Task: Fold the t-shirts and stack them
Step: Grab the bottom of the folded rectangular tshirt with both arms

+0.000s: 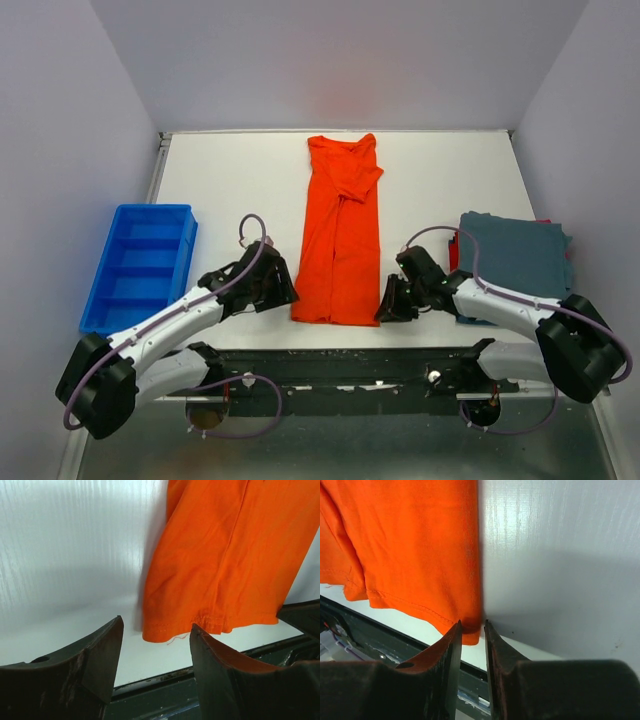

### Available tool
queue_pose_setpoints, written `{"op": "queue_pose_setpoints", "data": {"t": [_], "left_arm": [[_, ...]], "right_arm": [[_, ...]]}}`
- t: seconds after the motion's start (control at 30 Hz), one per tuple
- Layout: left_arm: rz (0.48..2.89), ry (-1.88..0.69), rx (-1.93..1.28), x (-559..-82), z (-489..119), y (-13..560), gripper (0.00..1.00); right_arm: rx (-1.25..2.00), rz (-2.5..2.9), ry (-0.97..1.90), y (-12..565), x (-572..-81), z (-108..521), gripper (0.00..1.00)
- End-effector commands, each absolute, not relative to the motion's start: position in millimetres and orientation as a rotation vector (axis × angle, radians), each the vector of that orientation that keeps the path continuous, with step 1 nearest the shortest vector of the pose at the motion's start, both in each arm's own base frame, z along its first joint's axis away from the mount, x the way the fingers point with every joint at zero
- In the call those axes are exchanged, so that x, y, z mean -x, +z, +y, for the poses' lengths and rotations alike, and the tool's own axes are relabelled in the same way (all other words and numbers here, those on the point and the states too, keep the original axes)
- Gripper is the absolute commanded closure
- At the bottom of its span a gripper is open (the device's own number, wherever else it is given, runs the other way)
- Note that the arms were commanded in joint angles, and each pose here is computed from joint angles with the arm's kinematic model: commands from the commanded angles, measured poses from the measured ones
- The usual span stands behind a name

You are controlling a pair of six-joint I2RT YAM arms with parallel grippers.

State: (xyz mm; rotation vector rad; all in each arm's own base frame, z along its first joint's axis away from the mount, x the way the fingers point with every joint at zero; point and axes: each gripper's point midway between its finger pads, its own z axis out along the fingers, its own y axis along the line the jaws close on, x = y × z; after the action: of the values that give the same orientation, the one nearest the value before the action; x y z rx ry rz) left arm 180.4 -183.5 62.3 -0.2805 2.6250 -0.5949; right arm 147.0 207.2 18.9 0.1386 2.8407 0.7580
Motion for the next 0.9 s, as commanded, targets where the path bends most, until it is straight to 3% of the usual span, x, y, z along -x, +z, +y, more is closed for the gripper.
{"op": "queue_pose_setpoints", "data": {"t": [0.0,0.17,0.33,0.53,0.87], "left_arm": [[2.727,-0.598,0.285,-153,-178,55,0.34],[2.754,-0.596,0.286,-142,-173,51,0.35],[2.77,-0.648,0.292,-137,-179,46,0.44],[2.762,-0.675,0.28,-135,-181,47,0.5],[2.75,-0.782,0.311,-139,-197,40,0.5]], "right_arm": [[-0.149,2.89,0.747,14,-137,205,0.68],[-0.137,2.912,0.774,13,-132,209,0.73],[-0.162,2.923,0.684,12,-131,197,0.97],[-0.141,2.93,0.641,11,-127,189,0.99],[-0.128,2.926,0.647,10,-129,191,0.99]]}}
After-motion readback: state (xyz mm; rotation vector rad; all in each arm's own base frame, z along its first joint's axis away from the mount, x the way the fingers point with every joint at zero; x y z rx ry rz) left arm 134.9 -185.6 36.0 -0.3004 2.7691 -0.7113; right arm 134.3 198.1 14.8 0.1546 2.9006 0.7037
